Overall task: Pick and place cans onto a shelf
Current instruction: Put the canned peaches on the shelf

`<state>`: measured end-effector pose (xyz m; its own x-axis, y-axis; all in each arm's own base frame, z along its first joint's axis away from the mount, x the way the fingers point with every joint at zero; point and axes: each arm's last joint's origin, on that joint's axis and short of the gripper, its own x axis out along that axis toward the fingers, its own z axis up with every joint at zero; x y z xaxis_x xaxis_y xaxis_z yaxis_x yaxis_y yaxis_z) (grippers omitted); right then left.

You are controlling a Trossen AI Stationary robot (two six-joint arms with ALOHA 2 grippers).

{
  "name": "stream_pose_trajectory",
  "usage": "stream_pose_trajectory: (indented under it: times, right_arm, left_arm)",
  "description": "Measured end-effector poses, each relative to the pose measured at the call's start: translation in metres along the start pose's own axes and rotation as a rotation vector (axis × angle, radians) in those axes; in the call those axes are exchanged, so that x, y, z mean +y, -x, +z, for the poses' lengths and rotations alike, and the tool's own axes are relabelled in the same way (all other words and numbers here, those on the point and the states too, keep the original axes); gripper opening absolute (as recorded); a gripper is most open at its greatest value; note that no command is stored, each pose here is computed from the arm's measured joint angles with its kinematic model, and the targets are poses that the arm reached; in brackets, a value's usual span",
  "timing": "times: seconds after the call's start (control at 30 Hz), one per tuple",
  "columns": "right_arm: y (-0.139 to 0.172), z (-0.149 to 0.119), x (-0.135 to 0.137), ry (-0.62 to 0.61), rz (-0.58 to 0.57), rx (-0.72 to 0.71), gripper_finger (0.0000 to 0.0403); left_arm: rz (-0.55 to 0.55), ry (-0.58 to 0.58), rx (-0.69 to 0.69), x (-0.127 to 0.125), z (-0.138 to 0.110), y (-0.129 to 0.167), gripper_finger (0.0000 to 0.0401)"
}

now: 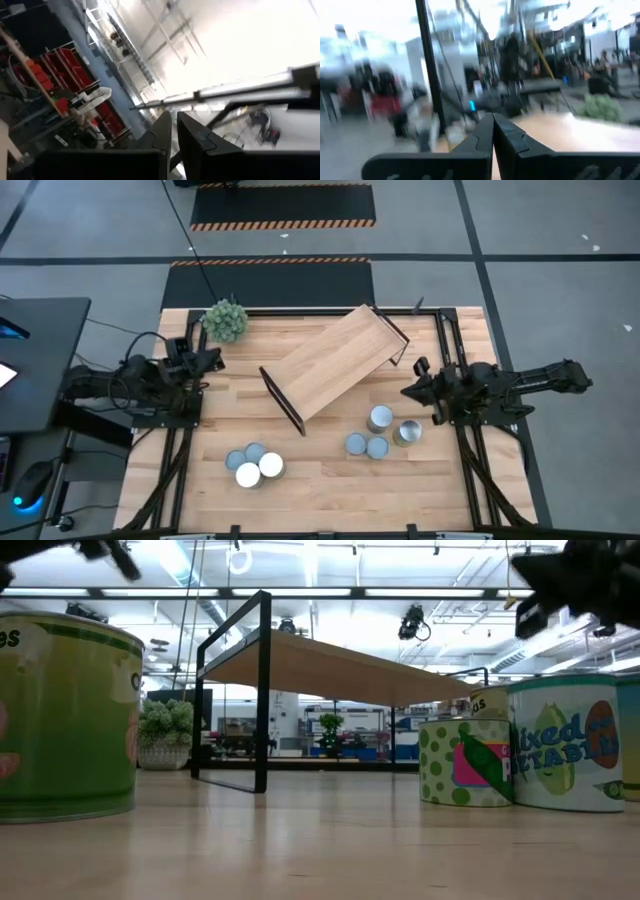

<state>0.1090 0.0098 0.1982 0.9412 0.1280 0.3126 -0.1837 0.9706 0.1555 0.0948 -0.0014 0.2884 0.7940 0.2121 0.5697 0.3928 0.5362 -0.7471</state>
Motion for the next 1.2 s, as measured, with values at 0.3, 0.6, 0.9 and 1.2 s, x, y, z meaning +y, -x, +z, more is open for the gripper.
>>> stream_pose_trajectory:
  times: [0.3,0.6,0.9,1.2]
  right_arm:
    - [0.009,0.040,0.001,-0.421,-0.071,-0.487,0.0016]
    - [0.017,0.057,0.000,-0.627,-0.069,-0.710,0.0016]
    - [0.004,0.072,0.003,-0.632,-0.106,-0.617,0.0016]
    - [-0.019,0.082,0.003,-0.577,-0.260,-0.303,0.0016]
  left_arm:
    - [-0.014,-0.191,0.033,-0.027,0.003,-0.042,0.0036]
    - [0.247,-0.317,0.118,-0.026,-0.001,-0.062,0.0070]
    - [0.352,-0.516,0.440,-0.044,-0.004,-0.089,0.0163]
    - [0.504,-0.548,0.861,-0.058,-0.017,-0.096,0.0227]
